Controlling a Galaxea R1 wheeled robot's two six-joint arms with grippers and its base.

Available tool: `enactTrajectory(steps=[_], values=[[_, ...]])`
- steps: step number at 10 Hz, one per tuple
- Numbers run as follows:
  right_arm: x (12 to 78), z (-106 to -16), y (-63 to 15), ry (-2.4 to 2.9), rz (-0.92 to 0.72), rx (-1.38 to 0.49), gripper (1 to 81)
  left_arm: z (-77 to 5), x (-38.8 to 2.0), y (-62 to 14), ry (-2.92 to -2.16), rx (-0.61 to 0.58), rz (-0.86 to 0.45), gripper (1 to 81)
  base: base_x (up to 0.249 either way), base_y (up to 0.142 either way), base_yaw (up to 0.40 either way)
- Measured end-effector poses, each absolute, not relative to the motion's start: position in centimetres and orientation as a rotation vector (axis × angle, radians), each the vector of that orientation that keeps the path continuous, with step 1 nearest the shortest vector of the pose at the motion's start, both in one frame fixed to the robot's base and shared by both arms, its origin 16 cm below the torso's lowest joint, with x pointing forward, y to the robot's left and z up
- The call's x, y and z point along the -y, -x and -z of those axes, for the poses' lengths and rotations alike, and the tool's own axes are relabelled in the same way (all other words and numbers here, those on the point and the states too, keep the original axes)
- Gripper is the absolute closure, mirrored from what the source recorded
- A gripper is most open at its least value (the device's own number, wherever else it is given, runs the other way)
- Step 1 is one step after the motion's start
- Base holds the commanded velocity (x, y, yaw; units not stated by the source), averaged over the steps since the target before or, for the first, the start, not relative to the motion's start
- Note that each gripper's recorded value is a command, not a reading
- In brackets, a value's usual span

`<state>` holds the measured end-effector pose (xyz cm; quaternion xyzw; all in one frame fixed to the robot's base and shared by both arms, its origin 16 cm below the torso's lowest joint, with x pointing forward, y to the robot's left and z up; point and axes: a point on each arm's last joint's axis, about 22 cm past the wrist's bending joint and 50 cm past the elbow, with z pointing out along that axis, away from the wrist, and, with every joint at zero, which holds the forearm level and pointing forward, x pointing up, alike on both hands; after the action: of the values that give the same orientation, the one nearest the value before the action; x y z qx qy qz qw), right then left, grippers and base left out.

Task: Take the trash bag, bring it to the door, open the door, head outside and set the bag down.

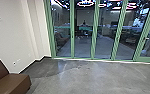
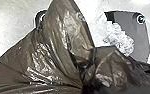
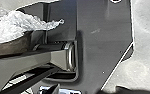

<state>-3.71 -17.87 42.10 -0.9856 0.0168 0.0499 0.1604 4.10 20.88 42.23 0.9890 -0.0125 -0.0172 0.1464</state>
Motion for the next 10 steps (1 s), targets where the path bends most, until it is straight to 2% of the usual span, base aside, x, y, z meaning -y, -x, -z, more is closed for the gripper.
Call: enactTrajectory(steps=[10], values=[[17.8, -42.06, 3.71, 2.818, -0.14, -0.035, 1.0, -42.23, -21.08, -4.13, -2.85, 0.036, 0.048, 81.1, 0.0, 0.0, -0.342]])
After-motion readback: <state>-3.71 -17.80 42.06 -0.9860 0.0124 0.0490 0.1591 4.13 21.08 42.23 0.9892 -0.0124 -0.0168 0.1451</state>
